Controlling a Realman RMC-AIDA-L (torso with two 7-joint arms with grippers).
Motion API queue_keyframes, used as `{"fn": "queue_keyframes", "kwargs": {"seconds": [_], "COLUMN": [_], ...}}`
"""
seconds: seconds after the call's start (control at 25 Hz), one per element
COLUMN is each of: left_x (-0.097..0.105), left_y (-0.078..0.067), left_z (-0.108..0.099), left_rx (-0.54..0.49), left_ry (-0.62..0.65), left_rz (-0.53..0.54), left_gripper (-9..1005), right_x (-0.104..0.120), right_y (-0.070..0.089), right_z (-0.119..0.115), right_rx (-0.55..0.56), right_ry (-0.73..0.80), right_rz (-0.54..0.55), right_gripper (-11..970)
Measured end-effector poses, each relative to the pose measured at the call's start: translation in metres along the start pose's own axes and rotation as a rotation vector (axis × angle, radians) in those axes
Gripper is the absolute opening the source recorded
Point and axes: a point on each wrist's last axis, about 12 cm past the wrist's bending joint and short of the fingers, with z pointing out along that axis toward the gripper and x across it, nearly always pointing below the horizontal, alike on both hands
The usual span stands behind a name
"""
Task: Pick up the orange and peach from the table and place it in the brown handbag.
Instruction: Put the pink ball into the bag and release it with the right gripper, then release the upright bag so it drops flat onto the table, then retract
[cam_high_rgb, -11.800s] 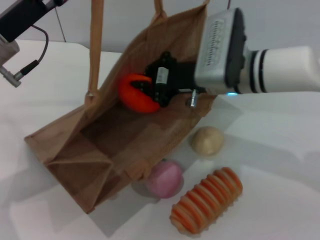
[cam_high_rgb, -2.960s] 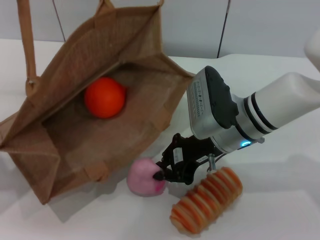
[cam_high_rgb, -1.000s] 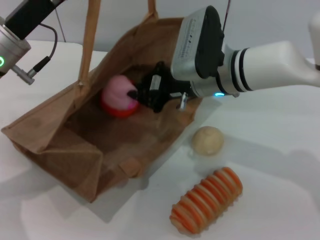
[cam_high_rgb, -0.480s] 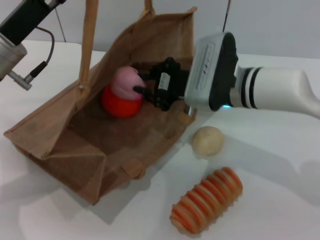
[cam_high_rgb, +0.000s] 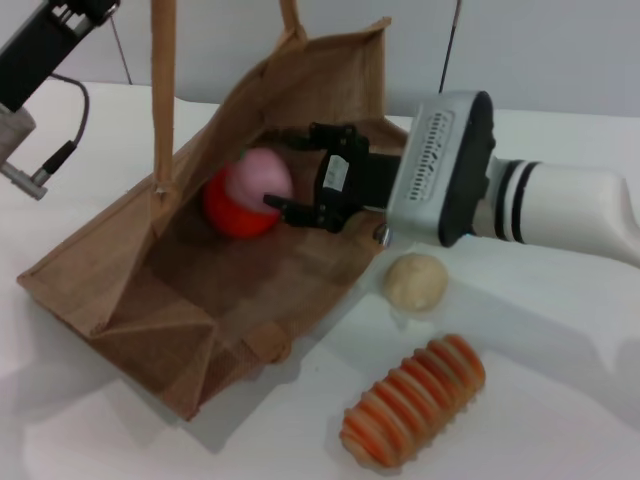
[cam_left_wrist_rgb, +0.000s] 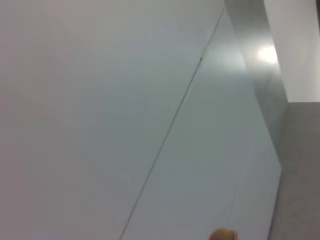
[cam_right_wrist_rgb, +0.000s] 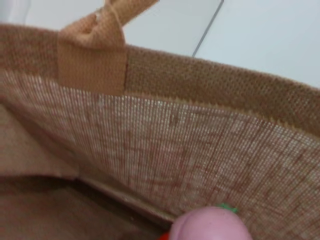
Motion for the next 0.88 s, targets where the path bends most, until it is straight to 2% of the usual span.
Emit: {"fn": "queue_keyframes", "kwargs": {"seconds": [0.16,0.4,0.64,0.88], "left_x": [0.0,-0.001,0.0,0.007], "left_y": [0.0,0.001,0.007,0.015], "left_z": [-0.009,-0.023,-0.03,-0.03], "left_rx": [-0.029,-0.08,-0.15,-0.214], "left_ry": [-0.01,-0.033,-0.022,0.031], "left_rz": [0.001,0.009,0.011,0.032], "left_gripper": [212,228,244,260], "right_x": [0.001,0.015,0.038,0.05], "right_y": [0.003,0.002,0.001,0.0], "right_z": [-0.01,-0.034,-0.072,-0.11], "right_rx": [-0.007,0.031,0.144,0.252], "right_ry": [-0.088,-0.156,-0.234,-0.338], "right_rz": [0.027,0.075,0.16,0.2], "right_gripper": [697,777,775,774]}}
